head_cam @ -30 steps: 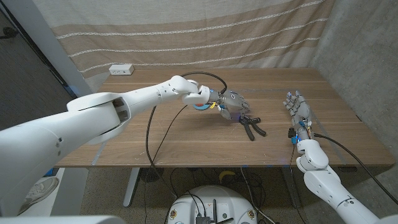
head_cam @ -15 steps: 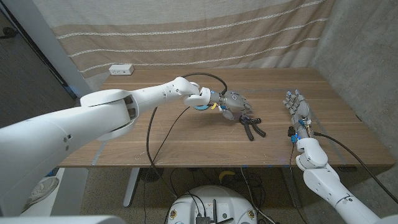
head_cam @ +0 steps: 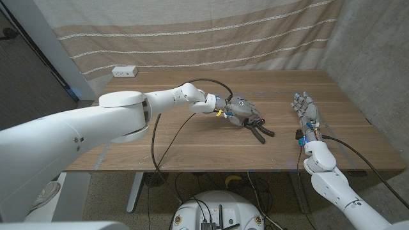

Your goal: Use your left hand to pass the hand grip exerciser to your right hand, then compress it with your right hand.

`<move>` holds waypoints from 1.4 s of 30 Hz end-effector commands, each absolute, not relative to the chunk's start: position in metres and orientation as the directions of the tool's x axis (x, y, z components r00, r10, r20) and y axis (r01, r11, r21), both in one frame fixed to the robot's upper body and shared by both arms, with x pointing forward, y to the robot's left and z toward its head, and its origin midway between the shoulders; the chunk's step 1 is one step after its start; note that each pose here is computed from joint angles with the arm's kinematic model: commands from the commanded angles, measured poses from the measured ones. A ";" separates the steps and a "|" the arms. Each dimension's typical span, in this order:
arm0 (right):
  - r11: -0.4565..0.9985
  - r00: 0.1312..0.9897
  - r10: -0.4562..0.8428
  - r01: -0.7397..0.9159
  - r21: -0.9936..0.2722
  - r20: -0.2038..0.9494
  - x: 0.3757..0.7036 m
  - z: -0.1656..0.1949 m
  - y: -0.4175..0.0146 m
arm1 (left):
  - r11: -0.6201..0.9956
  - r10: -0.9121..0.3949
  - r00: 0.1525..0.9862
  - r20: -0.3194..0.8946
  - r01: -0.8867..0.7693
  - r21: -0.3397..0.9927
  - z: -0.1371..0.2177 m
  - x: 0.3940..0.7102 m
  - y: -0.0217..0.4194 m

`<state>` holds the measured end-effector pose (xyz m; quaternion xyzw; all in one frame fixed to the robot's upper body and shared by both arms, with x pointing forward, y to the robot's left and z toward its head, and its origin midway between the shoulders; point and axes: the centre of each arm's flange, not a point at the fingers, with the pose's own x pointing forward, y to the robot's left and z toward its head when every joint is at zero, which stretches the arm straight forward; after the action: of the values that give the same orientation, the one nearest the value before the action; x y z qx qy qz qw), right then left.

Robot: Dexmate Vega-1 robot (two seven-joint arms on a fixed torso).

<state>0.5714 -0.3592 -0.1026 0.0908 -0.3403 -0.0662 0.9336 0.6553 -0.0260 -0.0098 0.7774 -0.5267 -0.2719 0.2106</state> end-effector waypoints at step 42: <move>0.976 0.744 -0.197 0.087 0.199 0.639 0.563 -0.104 -0.363 | -0.324 -0.918 0.389 -0.075 -0.628 0.707 0.004 0.657 -0.032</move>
<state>0.5650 -0.3621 -0.1038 0.0808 -0.3473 -0.0771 0.9311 0.6619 -0.0276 -0.0139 0.7867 -0.4883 -0.2552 0.2784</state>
